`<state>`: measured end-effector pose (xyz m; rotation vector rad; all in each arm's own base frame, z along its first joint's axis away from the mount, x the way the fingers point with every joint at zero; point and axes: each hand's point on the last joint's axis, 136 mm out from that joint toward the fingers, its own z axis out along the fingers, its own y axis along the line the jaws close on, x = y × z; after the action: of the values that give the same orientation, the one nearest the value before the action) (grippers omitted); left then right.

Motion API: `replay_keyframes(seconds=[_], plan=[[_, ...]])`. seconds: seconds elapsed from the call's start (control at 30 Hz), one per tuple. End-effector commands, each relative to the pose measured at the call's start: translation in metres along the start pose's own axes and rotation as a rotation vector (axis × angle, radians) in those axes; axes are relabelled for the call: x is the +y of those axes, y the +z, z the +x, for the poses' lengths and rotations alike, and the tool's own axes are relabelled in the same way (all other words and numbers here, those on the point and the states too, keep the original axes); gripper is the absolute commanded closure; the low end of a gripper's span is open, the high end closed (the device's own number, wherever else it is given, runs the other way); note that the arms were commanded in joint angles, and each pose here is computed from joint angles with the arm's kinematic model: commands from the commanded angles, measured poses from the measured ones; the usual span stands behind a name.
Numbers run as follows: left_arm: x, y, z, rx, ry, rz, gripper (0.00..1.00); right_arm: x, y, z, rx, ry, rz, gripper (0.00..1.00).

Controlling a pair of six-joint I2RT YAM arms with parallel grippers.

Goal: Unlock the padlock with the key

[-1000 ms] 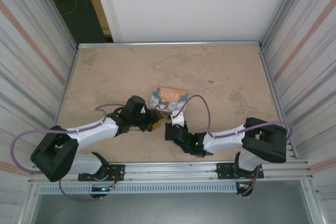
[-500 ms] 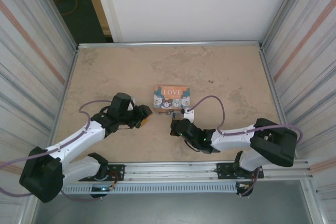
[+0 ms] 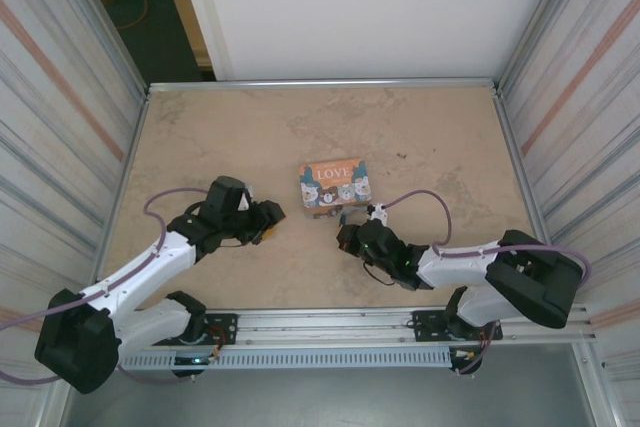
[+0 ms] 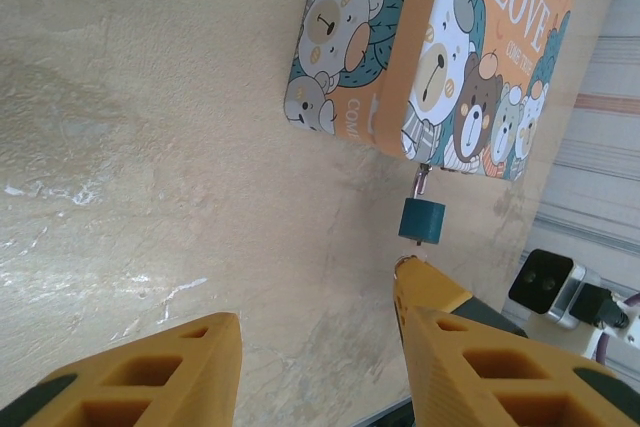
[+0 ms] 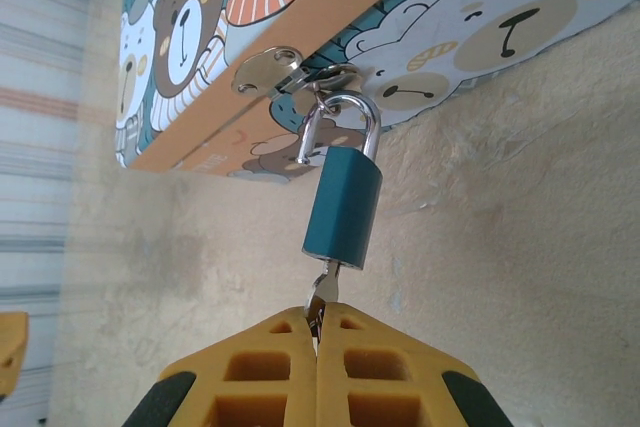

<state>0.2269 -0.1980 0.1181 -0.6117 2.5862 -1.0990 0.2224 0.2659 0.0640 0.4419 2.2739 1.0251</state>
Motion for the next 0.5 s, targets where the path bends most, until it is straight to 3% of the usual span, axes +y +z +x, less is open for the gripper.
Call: replay_keyframes(seconds=[0.0,0.17,0.47], plan=[[-0.006,-0.006,-0.006,-0.019,0.018,0.004,0.54,-0.016,-0.005,0.004,0.043,0.077,0.021,1.0],[-0.007,-0.006,-0.007,-0.019,0.018,0.008,0.54,-0.025,-0.01,0.0,0.036,0.084,0.054,1.0],[-0.011,-0.008,-0.014,-0.019,0.036,0.01,0.53,-0.031,-0.03,-0.008,0.017,0.029,0.109,0.71]])
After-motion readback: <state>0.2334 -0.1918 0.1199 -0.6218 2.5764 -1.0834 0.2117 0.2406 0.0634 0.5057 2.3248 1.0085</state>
